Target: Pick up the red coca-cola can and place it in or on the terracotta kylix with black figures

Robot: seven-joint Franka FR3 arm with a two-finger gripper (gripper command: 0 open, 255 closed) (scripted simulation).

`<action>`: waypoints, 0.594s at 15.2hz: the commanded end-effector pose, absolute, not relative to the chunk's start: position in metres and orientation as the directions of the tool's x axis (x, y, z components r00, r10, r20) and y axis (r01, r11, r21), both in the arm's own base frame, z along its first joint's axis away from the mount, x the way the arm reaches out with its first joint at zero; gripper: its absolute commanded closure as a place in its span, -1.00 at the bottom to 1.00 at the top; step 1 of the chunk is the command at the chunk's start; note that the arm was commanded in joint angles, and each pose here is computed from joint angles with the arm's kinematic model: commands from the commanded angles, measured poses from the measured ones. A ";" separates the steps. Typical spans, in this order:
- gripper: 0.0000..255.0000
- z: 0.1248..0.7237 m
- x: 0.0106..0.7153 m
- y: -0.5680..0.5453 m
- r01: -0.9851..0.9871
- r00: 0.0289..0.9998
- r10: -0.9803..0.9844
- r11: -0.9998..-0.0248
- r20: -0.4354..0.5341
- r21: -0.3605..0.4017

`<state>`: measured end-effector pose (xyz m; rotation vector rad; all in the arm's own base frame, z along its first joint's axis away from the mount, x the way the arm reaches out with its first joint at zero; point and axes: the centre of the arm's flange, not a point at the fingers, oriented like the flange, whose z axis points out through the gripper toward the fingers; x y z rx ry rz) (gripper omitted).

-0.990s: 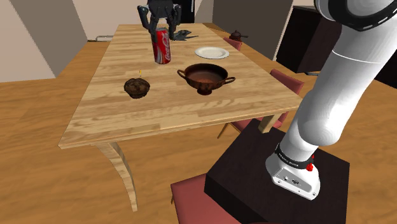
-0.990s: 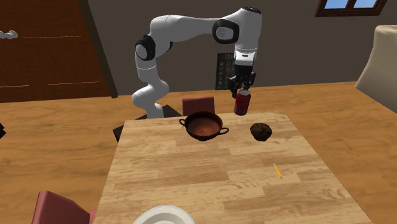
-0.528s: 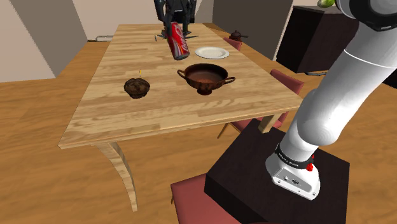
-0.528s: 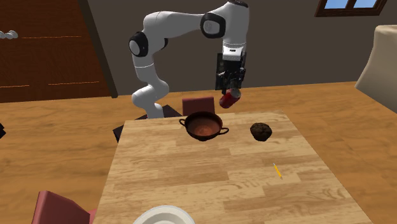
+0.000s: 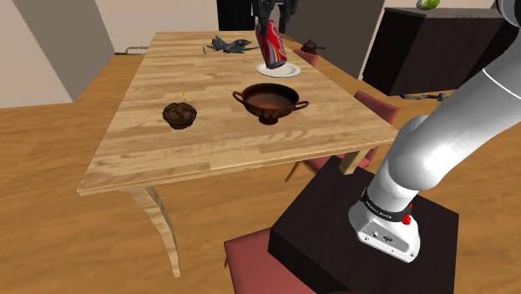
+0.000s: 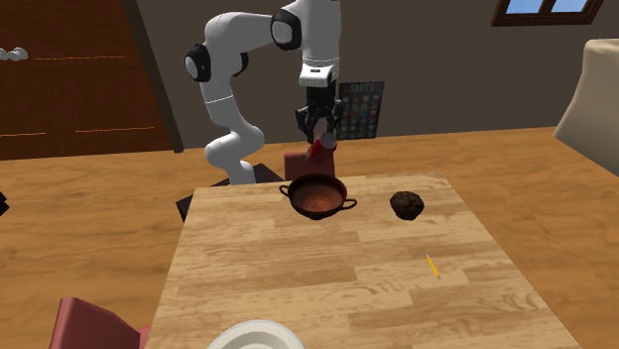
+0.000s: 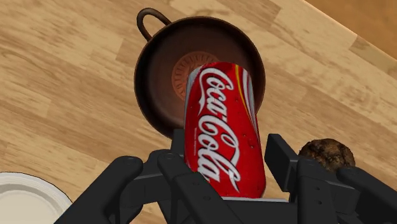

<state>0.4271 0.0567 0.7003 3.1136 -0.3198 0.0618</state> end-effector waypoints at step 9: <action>1.00 0.653 0.417 0.046 -0.201 0.979 -0.201 -0.980 0.040 0.006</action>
